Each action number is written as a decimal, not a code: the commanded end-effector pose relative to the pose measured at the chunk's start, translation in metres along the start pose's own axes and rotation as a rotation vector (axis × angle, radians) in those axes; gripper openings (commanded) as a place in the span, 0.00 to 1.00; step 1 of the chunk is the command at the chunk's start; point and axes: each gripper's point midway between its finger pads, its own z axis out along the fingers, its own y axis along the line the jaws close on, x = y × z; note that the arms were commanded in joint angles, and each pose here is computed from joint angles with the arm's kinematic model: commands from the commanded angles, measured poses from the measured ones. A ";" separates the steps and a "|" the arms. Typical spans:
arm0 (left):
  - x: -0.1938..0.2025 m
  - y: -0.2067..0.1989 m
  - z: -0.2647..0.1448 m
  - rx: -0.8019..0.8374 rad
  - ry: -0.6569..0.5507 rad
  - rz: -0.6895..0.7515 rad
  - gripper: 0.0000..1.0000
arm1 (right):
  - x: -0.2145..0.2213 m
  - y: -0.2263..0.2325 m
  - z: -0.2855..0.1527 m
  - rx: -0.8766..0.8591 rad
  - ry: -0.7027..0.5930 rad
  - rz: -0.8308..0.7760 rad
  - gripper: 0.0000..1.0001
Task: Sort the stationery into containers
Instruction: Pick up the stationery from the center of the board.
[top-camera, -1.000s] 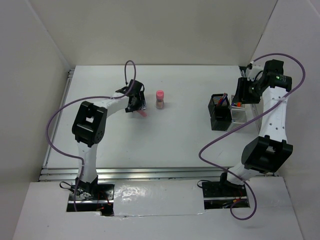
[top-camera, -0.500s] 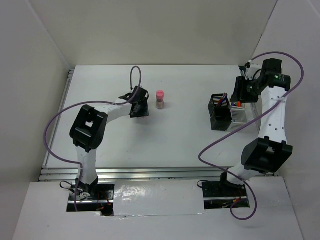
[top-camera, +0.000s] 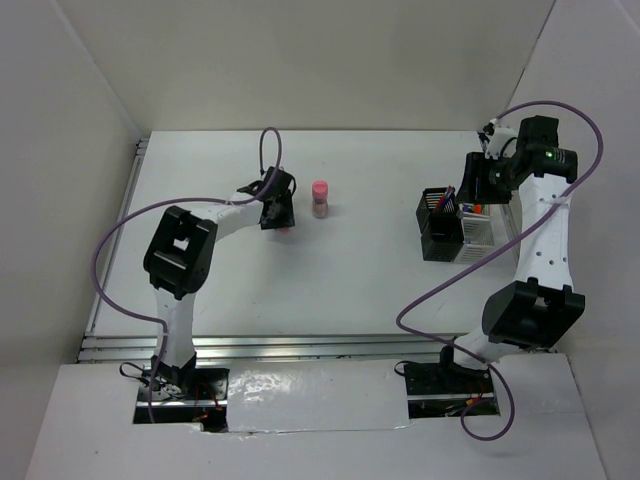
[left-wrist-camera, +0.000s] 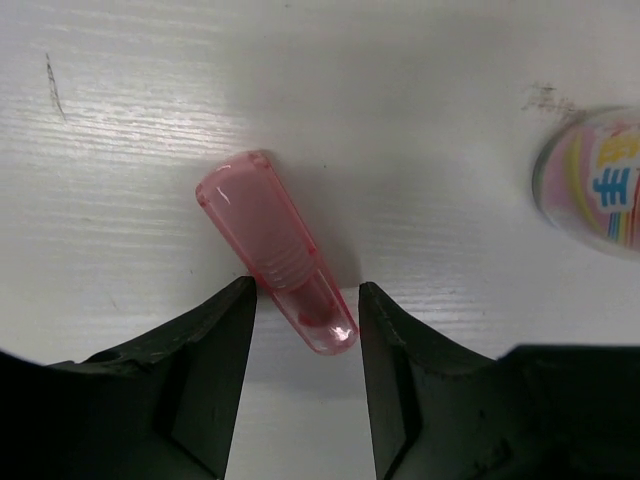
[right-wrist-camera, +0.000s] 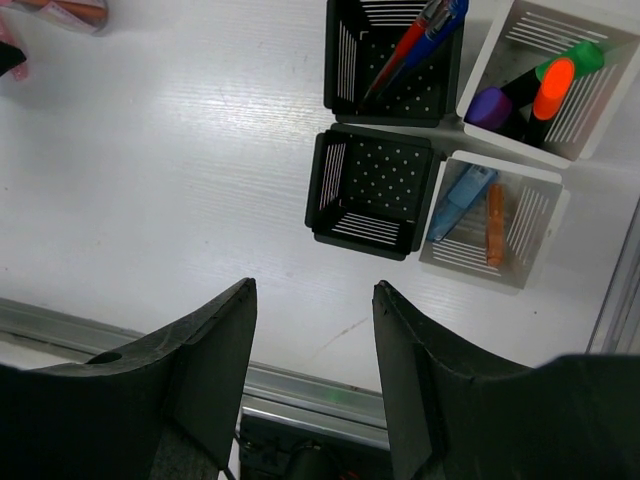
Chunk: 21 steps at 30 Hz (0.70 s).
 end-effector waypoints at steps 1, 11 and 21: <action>0.038 0.033 0.021 -0.104 0.123 0.020 0.58 | -0.001 0.013 -0.013 -0.018 -0.022 -0.026 0.57; 0.041 0.041 0.022 -0.100 0.127 0.016 0.48 | -0.002 0.020 -0.010 -0.042 -0.011 -0.048 0.57; 0.029 0.013 -0.034 0.141 0.069 0.125 0.00 | -0.016 0.085 -0.042 -0.303 -0.143 -0.086 0.56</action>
